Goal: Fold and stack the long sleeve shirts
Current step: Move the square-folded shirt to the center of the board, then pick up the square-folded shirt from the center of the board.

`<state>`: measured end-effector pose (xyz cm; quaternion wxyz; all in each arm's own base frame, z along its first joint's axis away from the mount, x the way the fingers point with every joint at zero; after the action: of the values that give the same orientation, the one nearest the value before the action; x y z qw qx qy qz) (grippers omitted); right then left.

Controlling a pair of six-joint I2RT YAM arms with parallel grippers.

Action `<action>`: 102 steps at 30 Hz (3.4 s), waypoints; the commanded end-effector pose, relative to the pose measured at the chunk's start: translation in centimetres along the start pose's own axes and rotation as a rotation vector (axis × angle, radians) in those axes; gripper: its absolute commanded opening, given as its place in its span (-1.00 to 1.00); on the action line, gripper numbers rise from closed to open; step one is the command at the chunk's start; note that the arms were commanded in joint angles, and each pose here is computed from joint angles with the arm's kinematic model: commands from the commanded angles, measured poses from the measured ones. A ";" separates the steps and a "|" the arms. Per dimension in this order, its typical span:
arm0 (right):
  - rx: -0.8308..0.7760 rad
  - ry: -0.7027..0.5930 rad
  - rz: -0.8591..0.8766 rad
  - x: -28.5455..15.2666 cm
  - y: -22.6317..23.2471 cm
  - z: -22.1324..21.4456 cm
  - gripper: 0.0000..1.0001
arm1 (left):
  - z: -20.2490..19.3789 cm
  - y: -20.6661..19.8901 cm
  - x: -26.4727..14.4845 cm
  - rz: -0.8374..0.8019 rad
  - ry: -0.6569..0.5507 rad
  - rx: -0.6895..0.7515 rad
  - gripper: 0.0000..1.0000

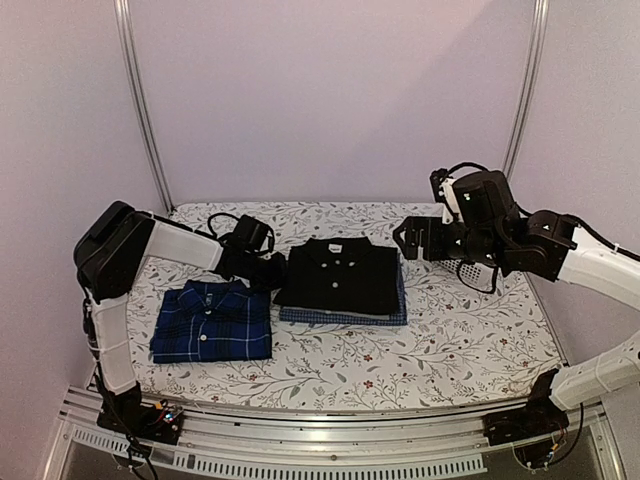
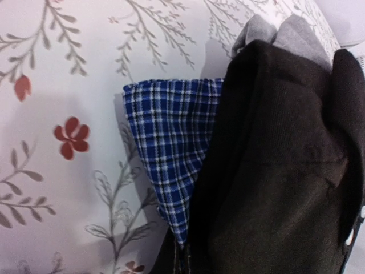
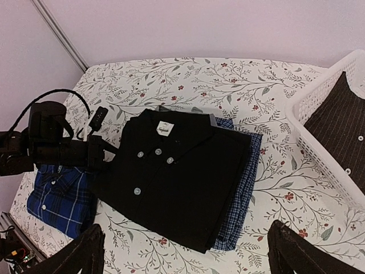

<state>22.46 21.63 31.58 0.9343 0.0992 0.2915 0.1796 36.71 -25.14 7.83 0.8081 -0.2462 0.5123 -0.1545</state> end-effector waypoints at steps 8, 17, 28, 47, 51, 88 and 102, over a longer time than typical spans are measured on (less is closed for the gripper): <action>-0.003 0.032 0.047 2.9 1.6 0.0 0.96 | 2.0 2.9 -2.5 0.083 0.012 0.032 -1.00; 0.013 0.117 0.155 5.2 3.1 -1.5 0.95 | 3.7 0.6 -4.4 -0.017 -0.015 0.100 -0.59; 0.028 0.246 0.288 8.3 7.7 -5.3 0.93 | 5.2 -1.7 -12.3 -0.007 -0.145 0.144 0.08; 0.001 0.570 0.462 18.9 17.7 -15.1 0.77 | -3.0 14.9 -24.2 0.298 -0.308 -0.280 0.15; 0.002 0.596 0.476 20.7 18.5 -16.2 0.72 | -3.3 16.5 -25.1 0.377 -0.367 -0.379 0.16; 0.014 0.697 0.525 25.6 21.2 -22.7 -0.29 | -7.7 21.9 -19.9 0.311 -0.243 -0.629 -1.00; -0.135 0.579 0.595 24.0 24.2 -17.2 -1.00 | -5.4 18.8 -24.6 0.270 -0.399 -0.569 -1.00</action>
<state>24.18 53.52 10.16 0.7174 0.0924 0.5255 0.4480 21.16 1.49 11.58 0.7933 -0.4108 0.4195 0.1610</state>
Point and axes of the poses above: each gripper's point midway between its finger pads, its own x axis out along the fingers, its own y axis along the line the jaws close on, z = x × y, the point moved 8 cm from there along -x, back along the fingers, and after that the axes turned 2 degrees about x, right-handed, at the moved point
